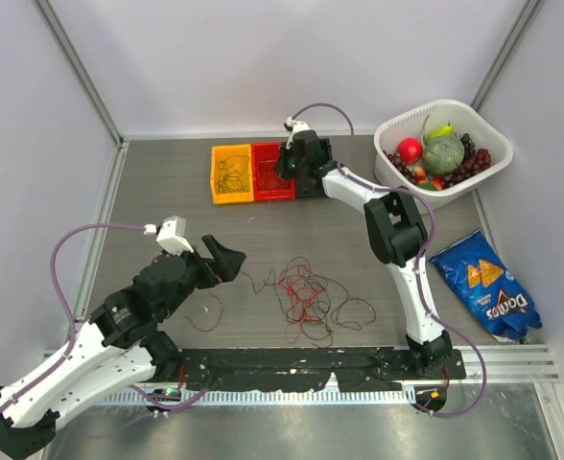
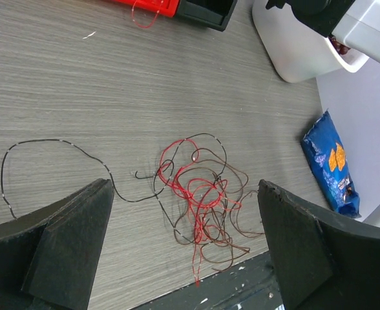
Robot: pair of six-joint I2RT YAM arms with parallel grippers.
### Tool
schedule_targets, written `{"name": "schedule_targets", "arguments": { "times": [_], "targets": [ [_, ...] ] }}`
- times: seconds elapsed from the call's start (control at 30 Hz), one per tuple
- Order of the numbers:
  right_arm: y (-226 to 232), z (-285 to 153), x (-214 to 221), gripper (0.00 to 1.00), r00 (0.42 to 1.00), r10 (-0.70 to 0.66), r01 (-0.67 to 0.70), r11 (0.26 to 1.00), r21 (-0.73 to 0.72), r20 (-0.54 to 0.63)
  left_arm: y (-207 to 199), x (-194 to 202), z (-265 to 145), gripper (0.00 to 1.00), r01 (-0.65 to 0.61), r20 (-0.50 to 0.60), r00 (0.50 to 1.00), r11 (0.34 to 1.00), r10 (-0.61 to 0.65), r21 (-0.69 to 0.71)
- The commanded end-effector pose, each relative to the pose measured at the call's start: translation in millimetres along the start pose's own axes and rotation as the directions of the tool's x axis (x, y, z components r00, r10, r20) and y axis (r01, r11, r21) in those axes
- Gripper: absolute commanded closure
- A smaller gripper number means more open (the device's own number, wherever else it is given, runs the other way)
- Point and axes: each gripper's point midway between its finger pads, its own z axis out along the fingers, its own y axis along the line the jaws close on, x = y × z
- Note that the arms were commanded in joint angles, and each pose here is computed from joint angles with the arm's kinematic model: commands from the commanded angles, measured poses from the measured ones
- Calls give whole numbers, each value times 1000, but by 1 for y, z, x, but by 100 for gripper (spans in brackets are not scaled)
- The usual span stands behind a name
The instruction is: Untangle the cables
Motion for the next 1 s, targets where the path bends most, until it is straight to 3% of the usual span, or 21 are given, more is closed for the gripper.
{"name": "schedule_targets", "arguments": {
  "times": [0.0, 0.27, 0.4, 0.47, 0.6, 0.97],
  "targets": [
    [-12, -21, -50, 99, 994, -66, 52, 988, 149, 92, -6, -5, -2, 3, 41, 17, 999, 999, -41, 28],
    [-12, 13, -55, 99, 994, -103, 96, 986, 139, 47, -6, -4, -7, 3, 50, 5, 999, 998, -50, 32],
    [-8, 9, -50, 87, 993, -115, 114, 983, 142, 4, -5, -3, -7, 3, 68, 10, 998, 997, -69, 39],
    [1, -3, -63, 72, 992, -125, 122, 983, 136, 15, -6, 0, -5, 3, 75, 3, 997, 996, -75, 43],
    [11, -24, -78, 58, 991, -130, 126, 983, 132, 18, -8, 2, -3, 3, 72, -10, 997, 997, -71, 40],
    [13, -60, -83, 38, 984, -176, 177, 965, 192, -19, -13, 4, -3, 3, 84, -31, 996, 995, -83, 54]
  ]
}}
